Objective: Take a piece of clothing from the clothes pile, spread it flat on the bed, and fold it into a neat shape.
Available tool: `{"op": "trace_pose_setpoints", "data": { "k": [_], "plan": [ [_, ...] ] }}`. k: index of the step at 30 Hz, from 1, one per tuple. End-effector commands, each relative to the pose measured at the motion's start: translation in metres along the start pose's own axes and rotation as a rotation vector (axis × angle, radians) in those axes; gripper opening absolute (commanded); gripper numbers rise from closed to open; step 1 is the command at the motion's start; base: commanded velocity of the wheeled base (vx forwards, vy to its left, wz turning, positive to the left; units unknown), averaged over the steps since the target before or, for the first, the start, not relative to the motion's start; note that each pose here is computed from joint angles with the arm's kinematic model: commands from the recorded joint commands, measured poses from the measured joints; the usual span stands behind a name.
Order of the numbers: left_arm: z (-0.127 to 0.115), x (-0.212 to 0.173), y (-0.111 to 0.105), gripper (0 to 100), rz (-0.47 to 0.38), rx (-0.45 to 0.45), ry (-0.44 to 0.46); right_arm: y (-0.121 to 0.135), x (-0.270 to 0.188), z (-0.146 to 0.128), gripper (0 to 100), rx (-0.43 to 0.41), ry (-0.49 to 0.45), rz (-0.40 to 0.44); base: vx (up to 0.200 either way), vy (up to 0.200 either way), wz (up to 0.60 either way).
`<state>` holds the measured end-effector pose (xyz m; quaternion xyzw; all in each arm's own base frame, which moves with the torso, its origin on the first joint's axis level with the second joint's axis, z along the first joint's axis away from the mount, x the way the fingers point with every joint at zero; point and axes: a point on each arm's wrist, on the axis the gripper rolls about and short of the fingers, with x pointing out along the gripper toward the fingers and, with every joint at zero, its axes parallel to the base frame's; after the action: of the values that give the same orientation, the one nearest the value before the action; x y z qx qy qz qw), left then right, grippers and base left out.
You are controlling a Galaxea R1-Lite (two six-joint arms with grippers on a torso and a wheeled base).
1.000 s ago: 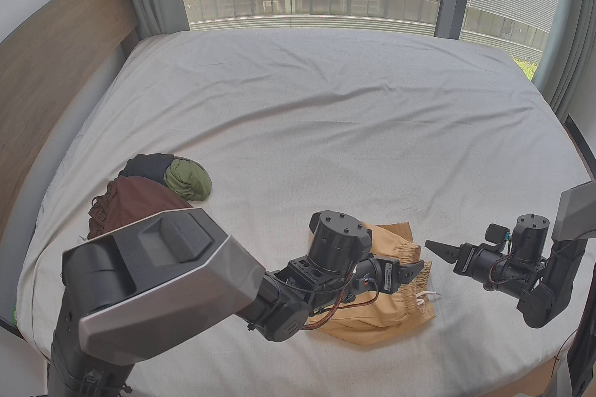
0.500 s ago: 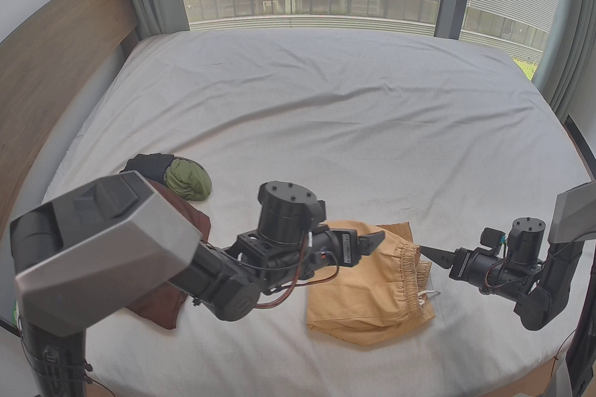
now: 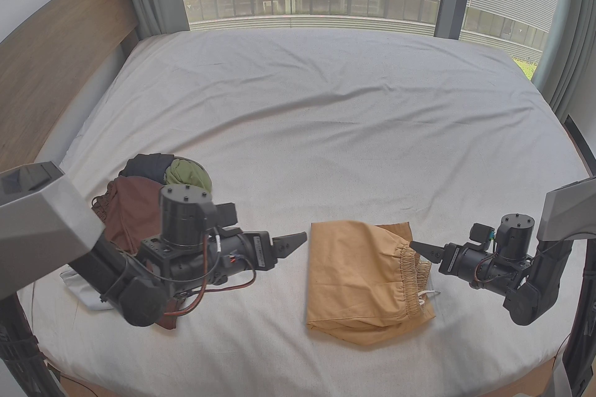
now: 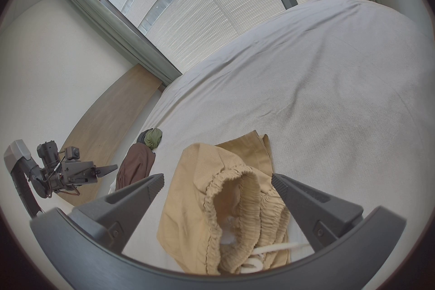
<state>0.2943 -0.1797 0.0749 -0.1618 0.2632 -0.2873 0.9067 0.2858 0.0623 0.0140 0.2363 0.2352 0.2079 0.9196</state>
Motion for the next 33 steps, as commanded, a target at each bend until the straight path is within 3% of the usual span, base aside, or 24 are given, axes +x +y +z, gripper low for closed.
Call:
{"op": "trace_pose_setpoints", "data": {
  "k": [1,7,17,18,33],
  "plan": [
    [-0.006,-0.033,0.026,100,0.016,-0.022,-0.037,-0.015,0.026,-0.009,100,0.006,0.019,-0.008,0.000,0.000,0.00],
    [-0.015,-0.042,0.053,100,-0.021,-0.036,-0.096,-0.029,0.044,-0.019,100,0.010,0.037,-0.021,0.000,0.000,0.00],
    [-0.026,-0.027,0.059,100,-0.033,-0.031,-0.100,-0.030,0.056,-0.022,100,0.007,0.035,-0.002,0.000,0.000,0.00],
    [-0.026,-0.027,0.059,100,-0.035,-0.031,-0.099,-0.030,0.056,-0.022,0,0.006,0.035,0.002,0.000,0.000,0.00],
    [-0.038,-0.020,0.058,100,-0.040,-0.029,-0.069,-0.041,0.046,-0.020,0,0.021,0.029,-0.035,0.000,0.000,0.00]
  ]
}}
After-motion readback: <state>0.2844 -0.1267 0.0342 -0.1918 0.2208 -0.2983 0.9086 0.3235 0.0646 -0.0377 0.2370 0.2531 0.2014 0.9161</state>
